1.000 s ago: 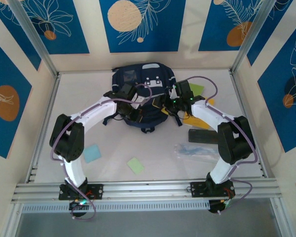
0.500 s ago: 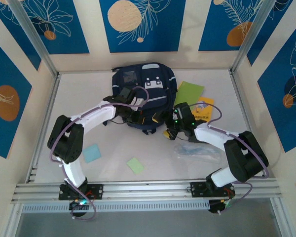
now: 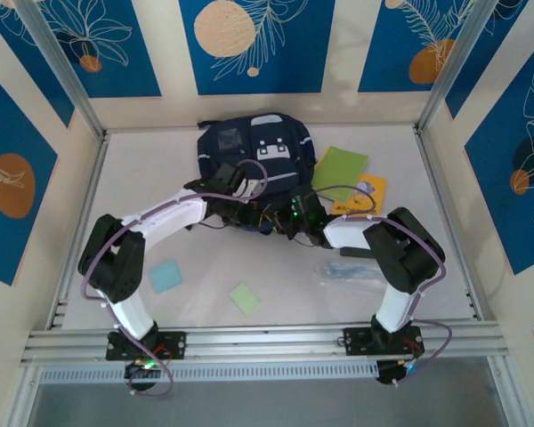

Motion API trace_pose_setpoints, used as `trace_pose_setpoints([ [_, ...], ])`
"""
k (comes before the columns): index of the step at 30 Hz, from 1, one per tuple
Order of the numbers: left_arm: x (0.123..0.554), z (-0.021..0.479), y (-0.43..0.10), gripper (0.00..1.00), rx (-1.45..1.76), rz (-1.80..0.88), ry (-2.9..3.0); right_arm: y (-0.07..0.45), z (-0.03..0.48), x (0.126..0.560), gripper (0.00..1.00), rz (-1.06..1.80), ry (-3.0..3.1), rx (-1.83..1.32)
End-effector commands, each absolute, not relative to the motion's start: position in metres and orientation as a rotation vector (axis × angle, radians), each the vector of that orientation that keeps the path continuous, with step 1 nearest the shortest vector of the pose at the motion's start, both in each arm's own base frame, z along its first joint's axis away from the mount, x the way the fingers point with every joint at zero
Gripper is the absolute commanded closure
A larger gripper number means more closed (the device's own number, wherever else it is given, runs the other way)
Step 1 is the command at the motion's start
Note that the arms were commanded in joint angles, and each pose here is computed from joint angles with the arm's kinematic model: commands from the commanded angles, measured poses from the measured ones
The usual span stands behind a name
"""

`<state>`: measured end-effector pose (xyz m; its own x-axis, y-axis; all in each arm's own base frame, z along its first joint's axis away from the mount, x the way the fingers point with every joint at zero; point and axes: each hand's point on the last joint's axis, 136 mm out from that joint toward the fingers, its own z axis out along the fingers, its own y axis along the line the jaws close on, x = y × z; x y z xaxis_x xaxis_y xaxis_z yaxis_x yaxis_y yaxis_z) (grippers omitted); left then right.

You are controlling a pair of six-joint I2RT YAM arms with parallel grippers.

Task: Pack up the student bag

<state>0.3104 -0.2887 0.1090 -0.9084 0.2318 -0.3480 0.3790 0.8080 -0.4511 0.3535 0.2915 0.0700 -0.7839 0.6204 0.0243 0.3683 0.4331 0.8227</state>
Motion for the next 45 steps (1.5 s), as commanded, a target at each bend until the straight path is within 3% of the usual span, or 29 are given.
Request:
trace_pose_setpoints([
  [1,0.297,0.111,-0.251,1.0,0.548,-0.57,2.766,0.288,0.096,0.368,1.0,1.228,2.367,0.721],
  [7,0.313,0.098,-0.168,1.0,0.439,-0.13,2.8,0.275,0.099,0.36,1.0,1.147,2.445,0.573],
  [16,0.386,0.075,-0.074,1.0,0.142,0.375,2.691,0.277,0.12,0.338,1.0,1.135,2.513,0.309],
  [23,0.451,0.084,-0.027,1.0,-0.084,0.528,2.541,0.29,0.121,0.316,1.0,1.173,2.563,0.152],
  [28,0.457,0.105,-0.027,1.0,-0.111,0.493,2.496,0.317,0.119,0.319,1.0,1.287,2.564,0.065],
  [29,0.454,0.109,-0.029,0.94,-0.117,0.467,2.495,0.324,0.12,0.32,1.0,1.313,2.567,0.04],
  [31,0.448,0.115,-0.034,0.55,-0.145,0.399,2.497,0.333,0.121,0.323,1.0,1.341,2.586,-0.001],
  [32,0.444,0.118,-0.037,0.42,-0.162,0.355,2.499,0.333,0.122,0.323,0.89,1.328,2.603,-0.014],
  [35,0.429,0.123,-0.052,0.27,-0.186,0.198,2.511,0.324,0.126,0.325,0.53,1.226,2.632,-0.038],
  [36,0.425,0.125,-0.058,0.23,-0.185,0.149,2.513,0.317,0.127,0.325,0.47,1.182,2.637,-0.045],
  [39,0.413,0.13,-0.078,0.2,-0.173,-0.005,2.518,0.285,0.132,0.325,0.35,1.019,2.656,-0.039],
  [45,0.397,0.148,-0.137,0.2,-0.085,-0.241,2.477,0.199,0.148,0.344,0.27,0.741,2.632,0.068],
])
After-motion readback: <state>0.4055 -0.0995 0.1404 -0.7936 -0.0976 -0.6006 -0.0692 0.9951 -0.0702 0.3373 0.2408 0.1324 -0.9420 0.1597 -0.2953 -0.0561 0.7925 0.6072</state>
